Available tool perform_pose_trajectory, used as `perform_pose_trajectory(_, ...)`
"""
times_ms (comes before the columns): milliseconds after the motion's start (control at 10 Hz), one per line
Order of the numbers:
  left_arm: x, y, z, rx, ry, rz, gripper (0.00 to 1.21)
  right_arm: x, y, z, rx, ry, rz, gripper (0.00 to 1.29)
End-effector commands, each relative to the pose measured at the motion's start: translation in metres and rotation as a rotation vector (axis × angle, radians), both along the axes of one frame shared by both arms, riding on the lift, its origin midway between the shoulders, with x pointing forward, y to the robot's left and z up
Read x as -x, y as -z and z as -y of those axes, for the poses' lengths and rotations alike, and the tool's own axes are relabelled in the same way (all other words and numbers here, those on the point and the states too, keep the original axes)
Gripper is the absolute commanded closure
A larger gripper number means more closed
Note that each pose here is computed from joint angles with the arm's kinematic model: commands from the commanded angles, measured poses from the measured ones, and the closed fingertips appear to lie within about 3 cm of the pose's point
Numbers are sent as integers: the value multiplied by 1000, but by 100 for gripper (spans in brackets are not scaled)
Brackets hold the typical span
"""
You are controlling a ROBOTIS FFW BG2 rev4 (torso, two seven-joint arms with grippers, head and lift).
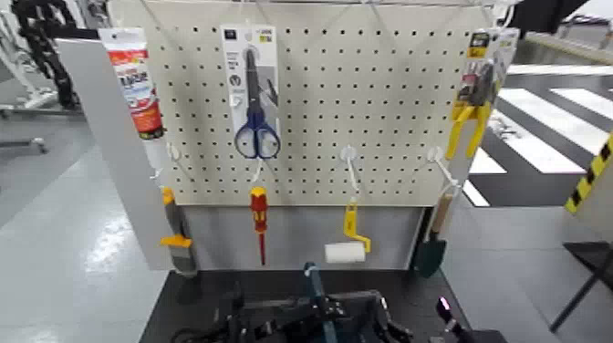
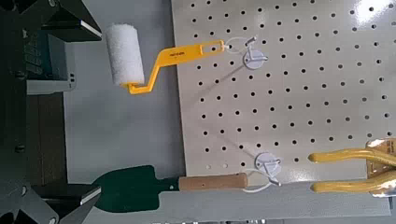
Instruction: Grasp the handle of the crate.
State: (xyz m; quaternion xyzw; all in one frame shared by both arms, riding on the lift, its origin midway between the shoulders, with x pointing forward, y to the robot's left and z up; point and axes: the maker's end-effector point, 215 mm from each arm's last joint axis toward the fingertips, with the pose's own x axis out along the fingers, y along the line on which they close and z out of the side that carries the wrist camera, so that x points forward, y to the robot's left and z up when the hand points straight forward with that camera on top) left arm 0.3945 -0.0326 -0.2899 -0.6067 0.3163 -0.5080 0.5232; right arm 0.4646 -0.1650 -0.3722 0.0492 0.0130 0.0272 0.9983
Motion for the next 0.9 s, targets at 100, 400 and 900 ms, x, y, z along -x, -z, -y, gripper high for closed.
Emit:
perform_pose_trajectory(100, 13, -5, 5, 18, 49, -19, 118, 0, 0, 0, -1, 0, 0, 15)
perform_pose_trajectory(400, 22, -13, 7, 26, 92, -10, 118, 0, -1, 0, 7, 1, 3, 15)
perform_pose_trajectory(900, 29, -20, 10, 53, 129, -1, 118, 0, -2, -1, 14, -1, 8, 15)
